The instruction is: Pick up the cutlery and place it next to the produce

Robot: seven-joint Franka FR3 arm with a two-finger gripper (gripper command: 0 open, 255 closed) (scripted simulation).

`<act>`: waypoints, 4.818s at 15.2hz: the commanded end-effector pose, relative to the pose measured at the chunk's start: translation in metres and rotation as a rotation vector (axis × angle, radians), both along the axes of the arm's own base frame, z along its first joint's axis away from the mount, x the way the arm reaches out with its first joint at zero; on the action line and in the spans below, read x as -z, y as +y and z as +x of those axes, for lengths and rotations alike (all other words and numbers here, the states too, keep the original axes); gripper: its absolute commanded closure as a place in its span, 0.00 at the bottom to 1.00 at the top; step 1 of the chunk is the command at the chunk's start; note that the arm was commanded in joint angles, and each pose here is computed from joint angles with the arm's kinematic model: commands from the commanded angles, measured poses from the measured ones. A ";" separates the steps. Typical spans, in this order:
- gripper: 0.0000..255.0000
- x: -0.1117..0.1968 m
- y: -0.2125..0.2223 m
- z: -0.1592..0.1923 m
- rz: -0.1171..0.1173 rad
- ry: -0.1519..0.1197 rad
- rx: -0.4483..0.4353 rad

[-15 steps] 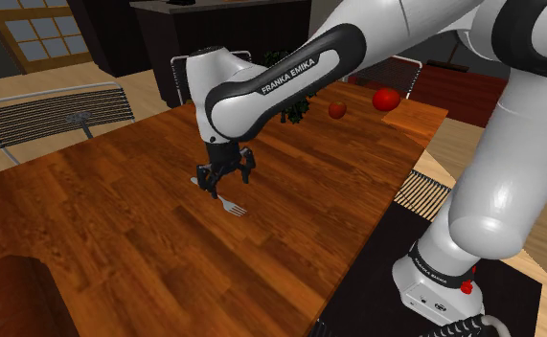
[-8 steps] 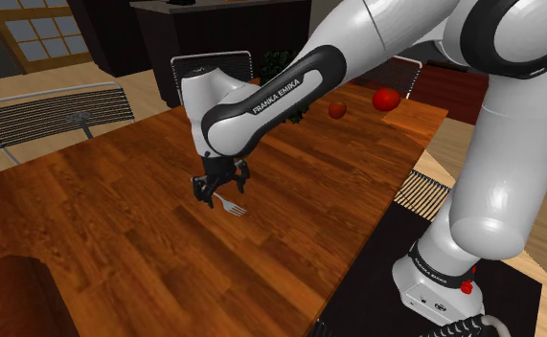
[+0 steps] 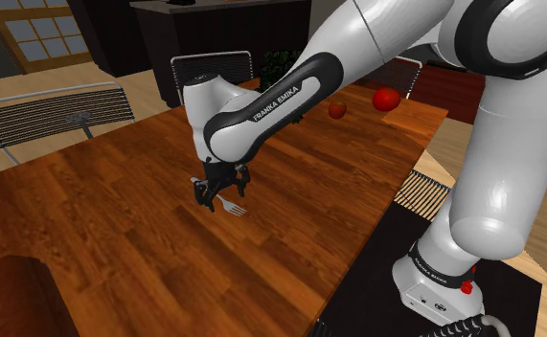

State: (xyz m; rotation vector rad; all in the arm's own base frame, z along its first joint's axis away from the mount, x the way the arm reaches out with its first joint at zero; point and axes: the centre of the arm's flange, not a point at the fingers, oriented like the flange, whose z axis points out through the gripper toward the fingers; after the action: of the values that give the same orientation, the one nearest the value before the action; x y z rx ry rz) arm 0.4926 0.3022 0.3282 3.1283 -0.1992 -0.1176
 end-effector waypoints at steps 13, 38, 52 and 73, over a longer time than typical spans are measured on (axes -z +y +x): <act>1.00 -0.011 0.000 0.000 0.000 0.000 0.000; 1.00 -0.143 0.000 0.000 0.000 0.000 0.000; 1.00 -0.148 -0.158 -0.010 0.000 0.000 0.000; 1.00 -0.149 -0.435 -0.029 0.000 0.000 0.000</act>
State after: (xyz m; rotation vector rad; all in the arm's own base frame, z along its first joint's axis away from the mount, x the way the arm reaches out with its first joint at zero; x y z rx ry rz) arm 0.4648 -0.1192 0.4762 3.1286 -0.2007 -0.1178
